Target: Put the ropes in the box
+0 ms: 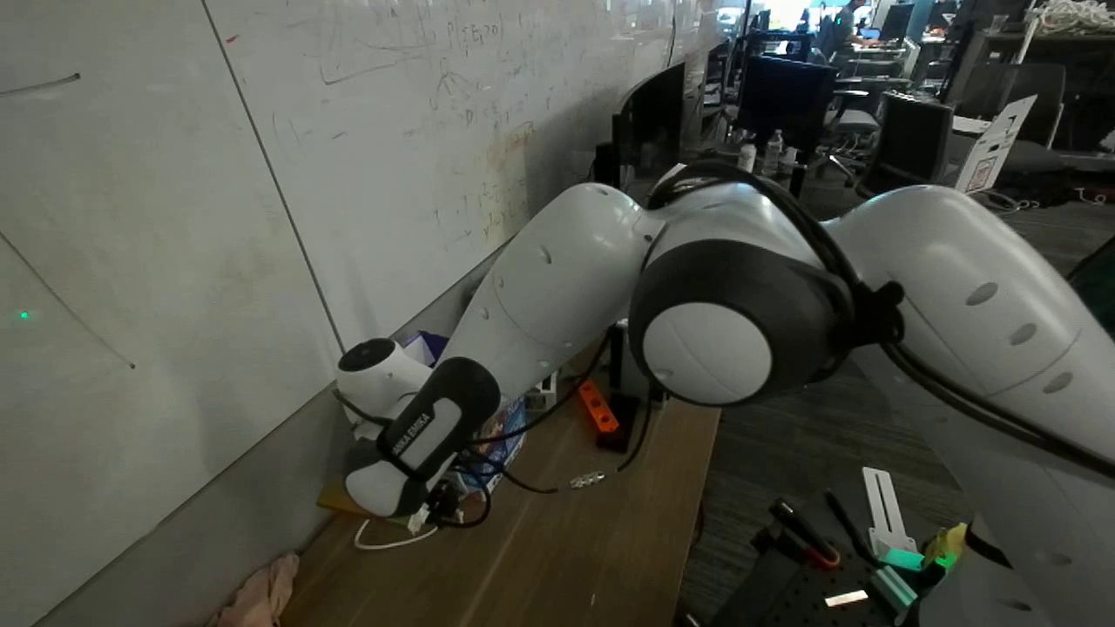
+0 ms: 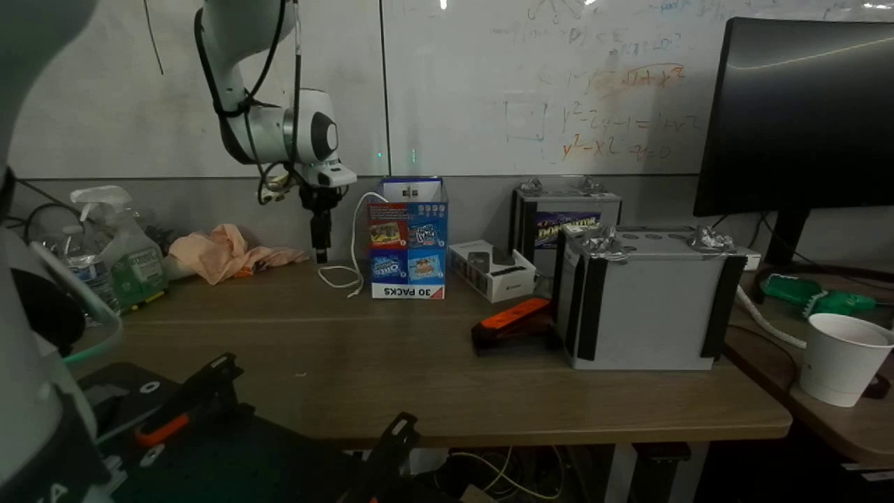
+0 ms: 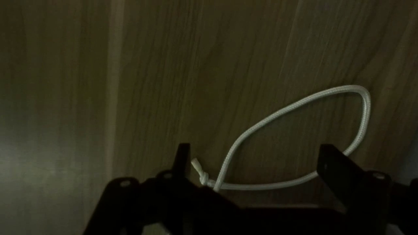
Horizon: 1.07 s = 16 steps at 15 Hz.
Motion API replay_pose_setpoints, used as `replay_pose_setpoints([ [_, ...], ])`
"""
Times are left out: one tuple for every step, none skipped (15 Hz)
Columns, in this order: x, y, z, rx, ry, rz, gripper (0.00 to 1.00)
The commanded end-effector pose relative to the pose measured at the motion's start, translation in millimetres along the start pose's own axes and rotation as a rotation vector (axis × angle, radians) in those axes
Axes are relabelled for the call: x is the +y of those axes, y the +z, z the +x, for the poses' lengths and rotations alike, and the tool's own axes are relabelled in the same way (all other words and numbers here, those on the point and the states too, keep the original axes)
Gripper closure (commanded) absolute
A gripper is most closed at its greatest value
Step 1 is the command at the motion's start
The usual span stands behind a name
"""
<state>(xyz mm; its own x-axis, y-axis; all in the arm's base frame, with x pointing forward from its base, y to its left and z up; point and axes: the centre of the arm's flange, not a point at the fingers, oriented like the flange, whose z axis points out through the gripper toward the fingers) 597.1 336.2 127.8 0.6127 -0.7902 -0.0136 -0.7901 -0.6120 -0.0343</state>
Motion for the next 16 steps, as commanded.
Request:
replay_pose_setpoints([
  [-23, 22, -5, 0.002, 0.010, 0.002, 0.00],
  [-24, 29, -5, 0.003, 0.011, -0.002, 0.00],
  [-24, 33, -6, 0.009, 0.014, 0.000, 0.00],
  [-25, 35, -7, 0.016, 0.014, 0.000, 0.00],
  [-26, 41, -6, 0.028, 0.016, 0.004, 0.00],
  [-26, 43, -6, 0.031, 0.022, 0.007, 0.00],
  [-27, 49, -4, 0.037, 0.023, 0.007, 0.00],
  [-29, 52, -2, 0.051, 0.029, 0.011, 0.00],
  [-30, 53, 1, 0.060, 0.041, 0.015, 0.00],
  [-30, 56, 5, 0.057, 0.063, 0.022, 0.00],
  [-31, 61, 10, 0.070, 0.071, 0.017, 0.00],
  [-30, 66, 14, 0.064, 0.081, 0.016, 0.00],
  [-31, 68, 18, 0.064, 0.092, 0.015, 0.00],
  [-31, 71, 21, 0.067, 0.095, 0.010, 0.00],
  [-30, 72, 24, 0.066, 0.096, 0.005, 0.00],
  [-29, 77, 26, 0.052, 0.094, 0.006, 0.00],
])
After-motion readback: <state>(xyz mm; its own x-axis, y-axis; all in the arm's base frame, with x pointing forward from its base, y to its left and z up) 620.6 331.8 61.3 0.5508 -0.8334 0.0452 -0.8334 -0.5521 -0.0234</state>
